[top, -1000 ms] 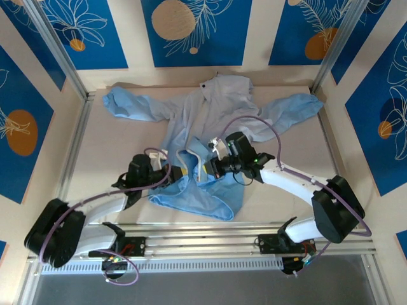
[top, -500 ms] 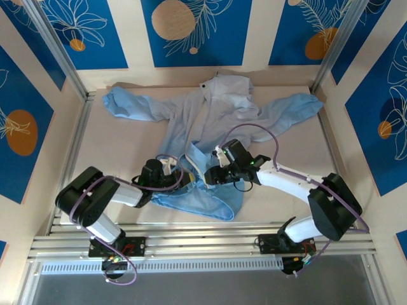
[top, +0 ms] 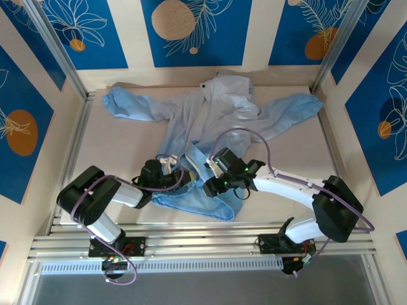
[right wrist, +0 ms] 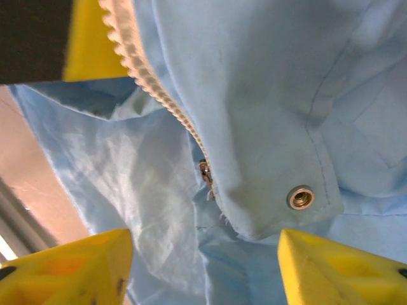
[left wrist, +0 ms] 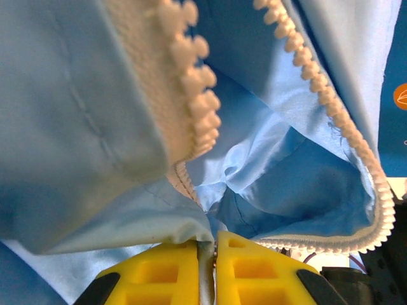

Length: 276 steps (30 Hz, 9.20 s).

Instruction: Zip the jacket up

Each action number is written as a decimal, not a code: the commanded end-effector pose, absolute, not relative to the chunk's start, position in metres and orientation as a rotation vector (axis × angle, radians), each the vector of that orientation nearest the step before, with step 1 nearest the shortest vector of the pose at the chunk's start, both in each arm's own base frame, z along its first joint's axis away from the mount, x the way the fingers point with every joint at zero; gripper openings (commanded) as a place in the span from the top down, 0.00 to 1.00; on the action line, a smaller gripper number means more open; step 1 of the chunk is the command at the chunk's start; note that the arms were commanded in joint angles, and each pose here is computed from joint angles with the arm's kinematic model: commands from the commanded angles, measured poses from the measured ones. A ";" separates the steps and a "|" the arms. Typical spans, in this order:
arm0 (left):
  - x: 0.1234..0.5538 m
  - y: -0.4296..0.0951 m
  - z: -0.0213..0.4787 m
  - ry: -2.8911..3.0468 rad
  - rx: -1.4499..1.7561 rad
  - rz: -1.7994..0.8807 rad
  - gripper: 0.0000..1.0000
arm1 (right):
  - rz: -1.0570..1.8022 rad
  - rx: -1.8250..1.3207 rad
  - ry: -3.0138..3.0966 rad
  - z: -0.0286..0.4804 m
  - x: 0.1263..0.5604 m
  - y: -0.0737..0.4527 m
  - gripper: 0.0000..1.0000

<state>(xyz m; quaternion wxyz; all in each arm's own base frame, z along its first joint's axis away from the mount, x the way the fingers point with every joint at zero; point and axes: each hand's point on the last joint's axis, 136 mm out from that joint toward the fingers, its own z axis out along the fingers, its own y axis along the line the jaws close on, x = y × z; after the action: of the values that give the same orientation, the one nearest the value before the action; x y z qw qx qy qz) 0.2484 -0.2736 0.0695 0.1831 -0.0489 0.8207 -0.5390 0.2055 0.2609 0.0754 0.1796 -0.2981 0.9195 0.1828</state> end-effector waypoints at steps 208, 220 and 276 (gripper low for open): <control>0.215 -0.247 0.282 1.550 0.351 -1.462 1.00 | 1.747 -1.033 1.921 0.266 0.212 0.334 1.00; 0.213 -0.247 0.276 1.563 0.346 -1.472 1.00 | 1.721 -1.011 1.920 0.267 0.218 0.335 1.00; 0.203 -0.263 0.244 1.753 0.361 -1.557 1.00 | 1.654 -0.957 1.943 0.253 0.230 0.330 0.94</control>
<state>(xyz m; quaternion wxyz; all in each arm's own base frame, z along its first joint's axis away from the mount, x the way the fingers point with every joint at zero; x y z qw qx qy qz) 0.2158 -0.2547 0.2410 0.4024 0.1118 0.6871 -0.5945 0.2283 0.3323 0.2489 0.1890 -0.3302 0.7070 0.5962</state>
